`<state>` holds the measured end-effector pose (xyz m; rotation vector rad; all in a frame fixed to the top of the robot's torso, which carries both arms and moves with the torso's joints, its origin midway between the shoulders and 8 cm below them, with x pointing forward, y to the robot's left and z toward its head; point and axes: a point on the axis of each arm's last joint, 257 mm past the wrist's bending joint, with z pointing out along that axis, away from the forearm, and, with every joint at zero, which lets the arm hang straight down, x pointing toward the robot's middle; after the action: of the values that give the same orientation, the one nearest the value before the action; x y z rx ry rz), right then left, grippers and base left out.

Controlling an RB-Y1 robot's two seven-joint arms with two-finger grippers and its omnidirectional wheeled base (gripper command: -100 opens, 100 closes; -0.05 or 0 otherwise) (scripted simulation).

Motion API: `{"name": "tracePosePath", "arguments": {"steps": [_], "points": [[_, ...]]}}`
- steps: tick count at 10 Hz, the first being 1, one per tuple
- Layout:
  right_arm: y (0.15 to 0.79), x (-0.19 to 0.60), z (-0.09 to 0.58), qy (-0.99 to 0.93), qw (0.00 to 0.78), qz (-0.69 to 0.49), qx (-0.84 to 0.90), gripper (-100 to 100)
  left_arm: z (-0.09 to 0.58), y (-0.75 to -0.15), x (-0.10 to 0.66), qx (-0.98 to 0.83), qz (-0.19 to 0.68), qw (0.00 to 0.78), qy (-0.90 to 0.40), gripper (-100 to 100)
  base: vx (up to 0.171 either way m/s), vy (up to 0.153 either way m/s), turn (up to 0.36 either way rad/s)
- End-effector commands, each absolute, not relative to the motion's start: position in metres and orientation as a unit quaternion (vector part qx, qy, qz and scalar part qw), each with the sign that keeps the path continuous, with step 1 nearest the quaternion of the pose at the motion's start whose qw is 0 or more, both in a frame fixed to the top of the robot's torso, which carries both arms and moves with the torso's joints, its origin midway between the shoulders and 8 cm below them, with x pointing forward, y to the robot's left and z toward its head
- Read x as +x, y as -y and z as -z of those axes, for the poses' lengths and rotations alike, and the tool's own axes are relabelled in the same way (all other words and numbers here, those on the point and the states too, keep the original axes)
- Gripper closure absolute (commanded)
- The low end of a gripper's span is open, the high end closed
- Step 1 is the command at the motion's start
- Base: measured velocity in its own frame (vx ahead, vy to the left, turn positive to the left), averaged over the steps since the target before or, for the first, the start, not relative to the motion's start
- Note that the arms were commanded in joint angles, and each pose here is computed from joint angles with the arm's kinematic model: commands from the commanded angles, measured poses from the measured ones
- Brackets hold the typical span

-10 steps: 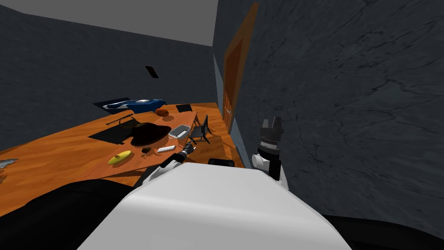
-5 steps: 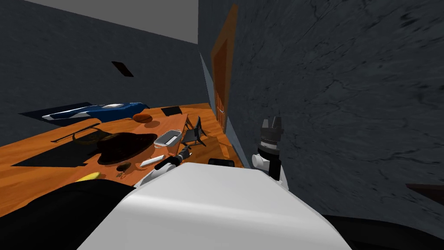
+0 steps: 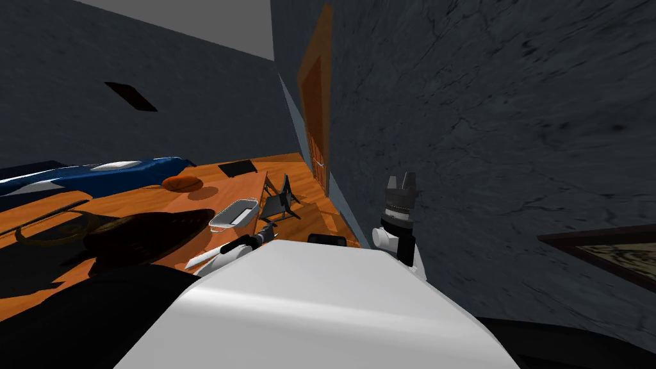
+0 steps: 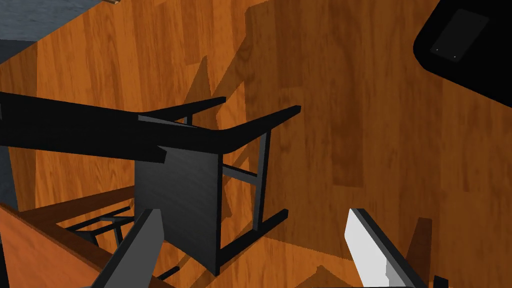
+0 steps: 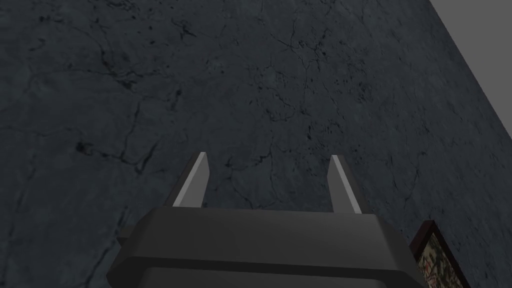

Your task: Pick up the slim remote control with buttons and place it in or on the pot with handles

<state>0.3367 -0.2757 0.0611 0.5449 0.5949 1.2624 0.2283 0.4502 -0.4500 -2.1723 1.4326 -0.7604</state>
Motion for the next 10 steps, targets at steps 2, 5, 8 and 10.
{"name": "tracePosePath", "arguments": {"steps": [2,5,8,10], "points": [[0.276,0.337,-0.061,-0.27,0.732,-0.574,0.248,0,0.466,-0.468,0.201,-0.803,0.243,0.195,-0.508,-100,0.003,0.059,-0.245],[0.276,0.337,-0.061,-0.27,0.732,-0.574,0.248,0,0.484,-0.498,0.155,-0.836,0.191,0.163,-0.488,-100,-0.017,0.094,-0.28],[0.276,0.337,-0.061,-0.27,0.732,-0.574,0.248,0,0.495,-0.525,0.111,-0.861,0.142,0.136,-0.468,-100,-0.043,0.084,-0.19],[0.276,0.337,-0.061,-0.27,0.732,-0.574,0.248,0,0.501,-0.543,0.072,-0.884,0.106,0.11,-0.442,-100,-0.062,0.166,-0.306]]}}
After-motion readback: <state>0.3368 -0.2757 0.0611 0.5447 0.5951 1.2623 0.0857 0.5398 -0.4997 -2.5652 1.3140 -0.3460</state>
